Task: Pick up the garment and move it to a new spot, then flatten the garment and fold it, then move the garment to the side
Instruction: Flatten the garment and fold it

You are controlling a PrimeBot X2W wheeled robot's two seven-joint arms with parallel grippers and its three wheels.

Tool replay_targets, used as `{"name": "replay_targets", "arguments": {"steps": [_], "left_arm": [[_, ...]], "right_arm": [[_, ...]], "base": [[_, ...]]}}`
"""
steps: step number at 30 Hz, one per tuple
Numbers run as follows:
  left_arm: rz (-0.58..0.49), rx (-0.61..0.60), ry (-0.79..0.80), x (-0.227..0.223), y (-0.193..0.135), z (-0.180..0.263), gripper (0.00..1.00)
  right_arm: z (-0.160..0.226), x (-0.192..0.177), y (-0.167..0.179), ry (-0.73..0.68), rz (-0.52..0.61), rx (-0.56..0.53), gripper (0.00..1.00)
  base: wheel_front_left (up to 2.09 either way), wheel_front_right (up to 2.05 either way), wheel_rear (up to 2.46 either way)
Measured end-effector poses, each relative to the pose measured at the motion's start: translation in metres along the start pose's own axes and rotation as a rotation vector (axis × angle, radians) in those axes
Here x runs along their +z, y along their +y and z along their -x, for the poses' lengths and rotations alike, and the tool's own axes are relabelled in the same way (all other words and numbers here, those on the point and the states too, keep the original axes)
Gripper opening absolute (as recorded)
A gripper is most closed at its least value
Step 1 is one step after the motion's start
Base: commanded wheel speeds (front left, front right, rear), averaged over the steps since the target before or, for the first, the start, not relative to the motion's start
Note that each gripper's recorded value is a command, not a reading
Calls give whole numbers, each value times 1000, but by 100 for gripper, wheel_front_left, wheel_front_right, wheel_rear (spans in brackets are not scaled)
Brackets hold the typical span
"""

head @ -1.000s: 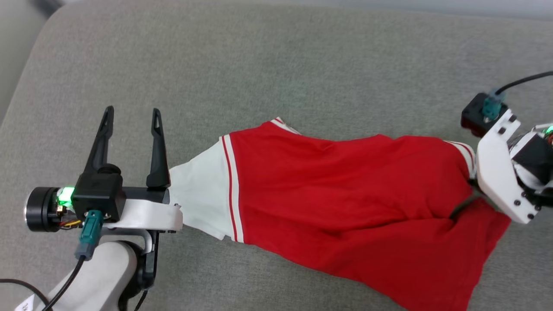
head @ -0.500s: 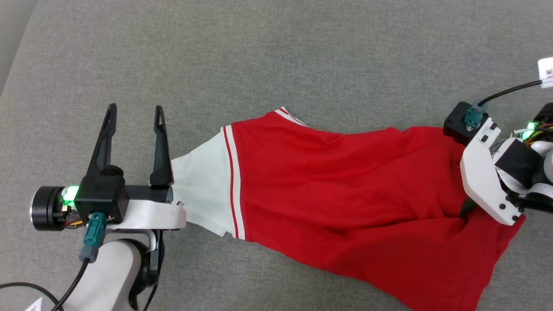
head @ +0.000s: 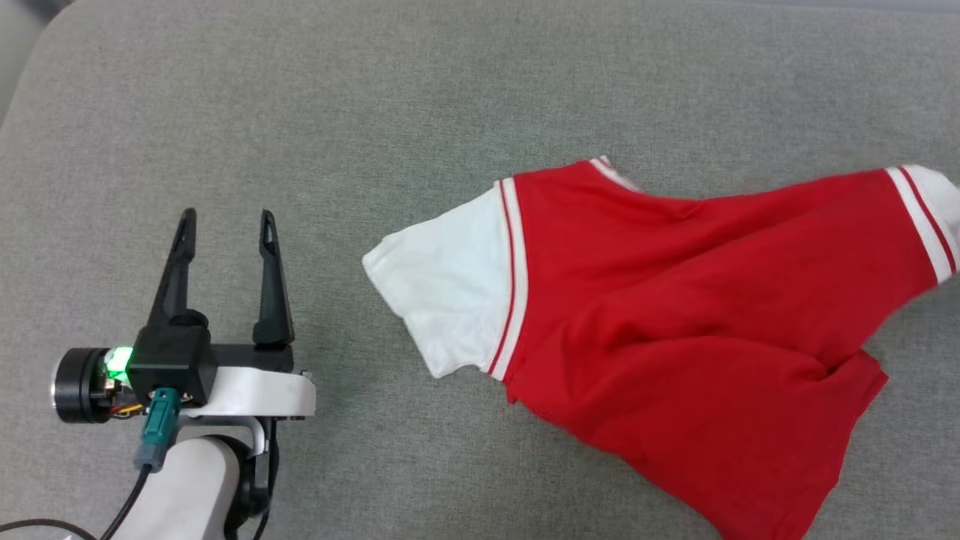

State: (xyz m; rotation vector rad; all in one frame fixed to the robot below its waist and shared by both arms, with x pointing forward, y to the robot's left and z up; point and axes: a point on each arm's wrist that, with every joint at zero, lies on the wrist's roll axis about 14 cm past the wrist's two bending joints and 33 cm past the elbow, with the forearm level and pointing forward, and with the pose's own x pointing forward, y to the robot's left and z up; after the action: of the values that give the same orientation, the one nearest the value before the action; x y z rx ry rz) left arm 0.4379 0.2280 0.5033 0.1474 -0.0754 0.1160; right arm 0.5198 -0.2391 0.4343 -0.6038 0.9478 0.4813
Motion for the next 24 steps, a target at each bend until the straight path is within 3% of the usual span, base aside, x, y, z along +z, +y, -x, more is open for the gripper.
{"name": "replay_targets", "arguments": {"steps": [5,11,12,13,17,24], "left_arm": [[6,-19,30,-11,-6,2,100],[-14,-7,37,-14,2,3,100],[-16,-5,39,-14,2,4,100],[-17,-8,37,-13,3,4,100],[-22,-13,27,-8,5,9,100],[-14,-51,-1,7,8,13,100]], "right_arm": [[-27,-63,21,152,-81,61,0],[-38,-67,30,105,-158,71,0],[-36,-63,28,77,-162,59,18],[-34,-59,24,44,-164,42,100],[-16,-30,15,-136,-174,-5,100],[51,1,-25,-456,-168,-180,100]], "base": [[0,0,0],[0,0,0],[0,0,0],[0,0,0],[0,0,0],[0,0,0]]}}
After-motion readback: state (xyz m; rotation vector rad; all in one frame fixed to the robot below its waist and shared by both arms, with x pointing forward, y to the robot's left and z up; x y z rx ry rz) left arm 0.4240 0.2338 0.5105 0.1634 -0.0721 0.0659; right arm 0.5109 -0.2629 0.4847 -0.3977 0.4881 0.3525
